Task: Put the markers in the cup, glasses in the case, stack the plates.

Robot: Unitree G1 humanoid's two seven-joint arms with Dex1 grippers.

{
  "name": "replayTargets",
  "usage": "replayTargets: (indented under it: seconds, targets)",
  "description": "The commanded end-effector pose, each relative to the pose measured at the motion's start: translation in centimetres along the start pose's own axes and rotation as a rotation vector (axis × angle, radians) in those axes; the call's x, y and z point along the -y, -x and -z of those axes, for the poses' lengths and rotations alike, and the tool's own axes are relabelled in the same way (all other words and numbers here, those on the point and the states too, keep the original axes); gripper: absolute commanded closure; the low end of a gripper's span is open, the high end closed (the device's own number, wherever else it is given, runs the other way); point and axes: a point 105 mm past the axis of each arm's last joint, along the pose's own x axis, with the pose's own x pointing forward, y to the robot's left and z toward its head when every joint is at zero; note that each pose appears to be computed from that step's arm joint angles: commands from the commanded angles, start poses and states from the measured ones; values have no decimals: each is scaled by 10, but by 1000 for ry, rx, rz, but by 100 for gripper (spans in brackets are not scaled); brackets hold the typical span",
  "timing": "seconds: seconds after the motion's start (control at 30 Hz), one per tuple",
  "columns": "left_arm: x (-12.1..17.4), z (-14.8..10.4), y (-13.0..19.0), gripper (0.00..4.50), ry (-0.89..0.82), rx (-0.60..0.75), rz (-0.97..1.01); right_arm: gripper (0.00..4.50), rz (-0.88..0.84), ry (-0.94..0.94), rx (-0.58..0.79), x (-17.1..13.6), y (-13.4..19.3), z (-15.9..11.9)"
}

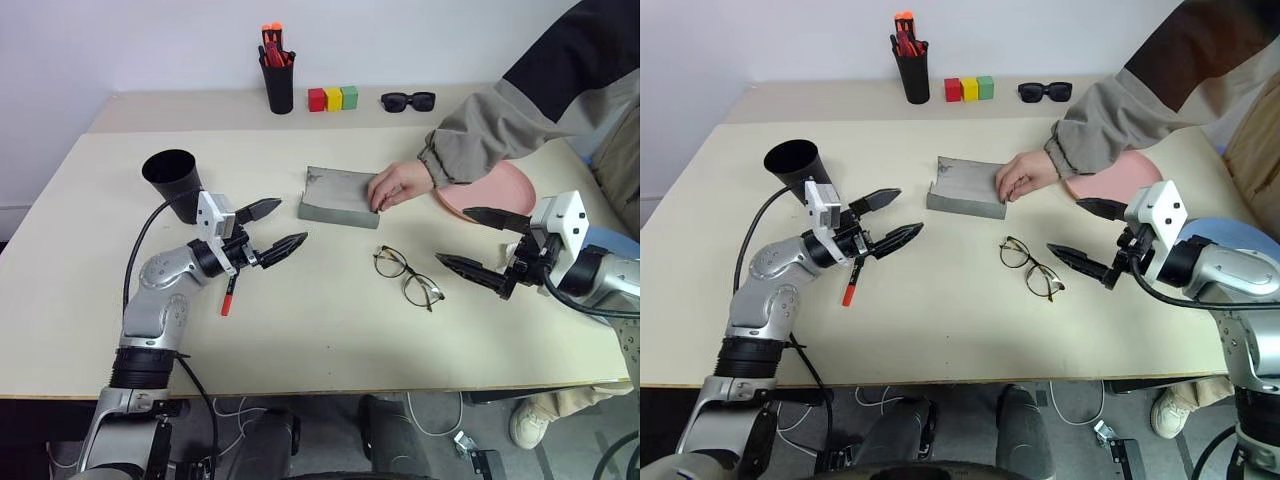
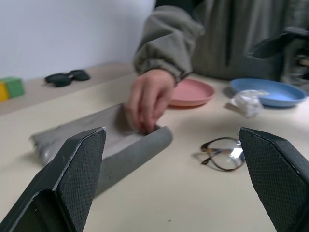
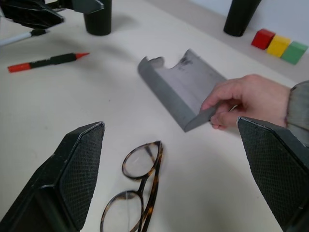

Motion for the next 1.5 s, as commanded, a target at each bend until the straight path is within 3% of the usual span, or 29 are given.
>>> replayTargets:
  seconds: [0.03,0.4,0.53,0.63,0.83,1.03,1.13,1.23,1.4,1.5]
  targets:
    - [1,-13,14,0,28,0,71,2,17,33,44,-2,-8,-6]
    - [-21,-28,35,0,44,-110,38,2,31,-6,114,-21,-15,-8]
    - [-32,-39,64,0,21,-158,-76,2,-33,-23,165,-33,-39,-13]
    - [-30,-45,85,0,111,-230,-134,2,-84,-27,189,-36,-48,-17]
    - [-49,-21,137,0,43,-519,-411,2,-127,-43,236,-42,-60,-20]
    - [-61,-18,166,0,173,-566,-822,2,-198,-110,274,-61,-70,-21]
    - [-53,-2,185,0,230,-705,-1021,2,-222,-130,271,-61,-70,-21]
    - [-42,1,183,0,298,-697,-1071,2,-232,-142,264,-62,-71,-19]
    - [-53,-2,187,0,296,-634,-1241,2,-242,-154,258,-67,-72,-17]
    - [-55,4,179,0,312,-647,-1242,2,-239,-156,253,-67,-72,-16]
